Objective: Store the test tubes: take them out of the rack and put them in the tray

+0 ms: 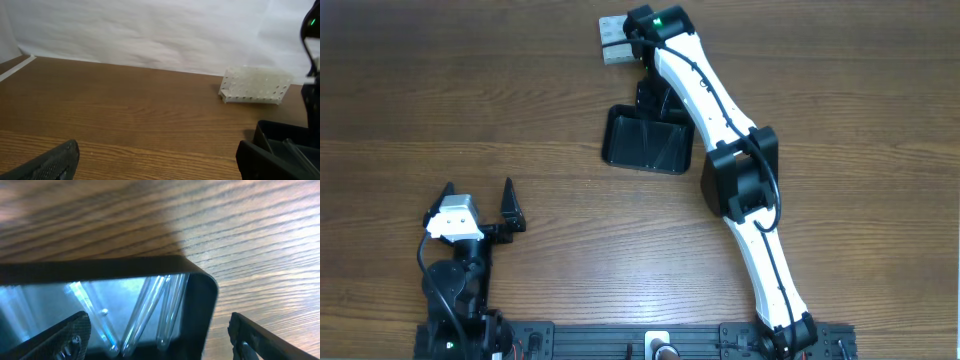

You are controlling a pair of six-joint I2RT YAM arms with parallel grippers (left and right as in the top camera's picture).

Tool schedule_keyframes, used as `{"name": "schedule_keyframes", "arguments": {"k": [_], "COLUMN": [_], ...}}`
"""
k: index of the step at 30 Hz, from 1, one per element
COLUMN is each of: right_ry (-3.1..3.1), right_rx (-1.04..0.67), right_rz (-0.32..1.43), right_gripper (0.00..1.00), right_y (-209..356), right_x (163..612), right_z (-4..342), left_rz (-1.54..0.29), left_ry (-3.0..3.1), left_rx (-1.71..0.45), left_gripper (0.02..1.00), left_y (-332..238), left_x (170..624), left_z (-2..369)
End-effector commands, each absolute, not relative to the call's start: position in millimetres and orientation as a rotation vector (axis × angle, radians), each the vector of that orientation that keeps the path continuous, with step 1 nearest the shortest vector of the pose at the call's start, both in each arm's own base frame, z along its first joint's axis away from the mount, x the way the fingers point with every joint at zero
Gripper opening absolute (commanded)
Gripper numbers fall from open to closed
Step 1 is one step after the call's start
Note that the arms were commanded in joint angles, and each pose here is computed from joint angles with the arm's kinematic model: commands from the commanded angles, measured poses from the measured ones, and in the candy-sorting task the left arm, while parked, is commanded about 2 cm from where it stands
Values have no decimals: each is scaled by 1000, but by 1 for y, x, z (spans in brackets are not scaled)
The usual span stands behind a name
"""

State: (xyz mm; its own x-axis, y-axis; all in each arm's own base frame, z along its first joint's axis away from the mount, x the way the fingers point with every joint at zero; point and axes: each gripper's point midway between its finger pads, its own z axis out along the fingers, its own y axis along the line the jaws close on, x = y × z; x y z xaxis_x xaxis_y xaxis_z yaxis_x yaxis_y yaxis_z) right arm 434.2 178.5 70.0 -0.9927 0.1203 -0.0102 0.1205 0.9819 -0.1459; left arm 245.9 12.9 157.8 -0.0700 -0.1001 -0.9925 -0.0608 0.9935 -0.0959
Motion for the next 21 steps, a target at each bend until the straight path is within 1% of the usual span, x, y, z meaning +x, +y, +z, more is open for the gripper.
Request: {"name": "schedule_keyframes", "arguments": {"k": [1,5,6,7,12,14,18,21], "right_ry": [2975,2914,2896,2872,2746,2712,2647,2598], "right_rx": [92,-47,-69,-84,-86,-112,-86,-85], "right_rz": [-80,-52,-50,-53,-63,-67,-142,-120], "right_gripper": [906,961,991,993,993,991,991,993], "right_y": [181,177,176,173,159,154,131,123], "right_x": [444,438,437,436,425,419,400,383], "right_z": [147,184,193,204,258,274,308,333], "left_rz": [-16,-16,-16,-16,-16,-16,-16,-16], "left_ry": [1642,1642,1641,1642,1642,1641,1642,1641], "left_rx": [-117,-117,-117,-117,-117,-117,-117,-117], "left_gripper": [998,998,998,996,998,998,998,998], "left_y": [14,14,14,14,14,14,14,14], "left_x": [246,246,246,246,246,246,246,246], "left_z": [157,157,157,157,157,157,157,157]}}
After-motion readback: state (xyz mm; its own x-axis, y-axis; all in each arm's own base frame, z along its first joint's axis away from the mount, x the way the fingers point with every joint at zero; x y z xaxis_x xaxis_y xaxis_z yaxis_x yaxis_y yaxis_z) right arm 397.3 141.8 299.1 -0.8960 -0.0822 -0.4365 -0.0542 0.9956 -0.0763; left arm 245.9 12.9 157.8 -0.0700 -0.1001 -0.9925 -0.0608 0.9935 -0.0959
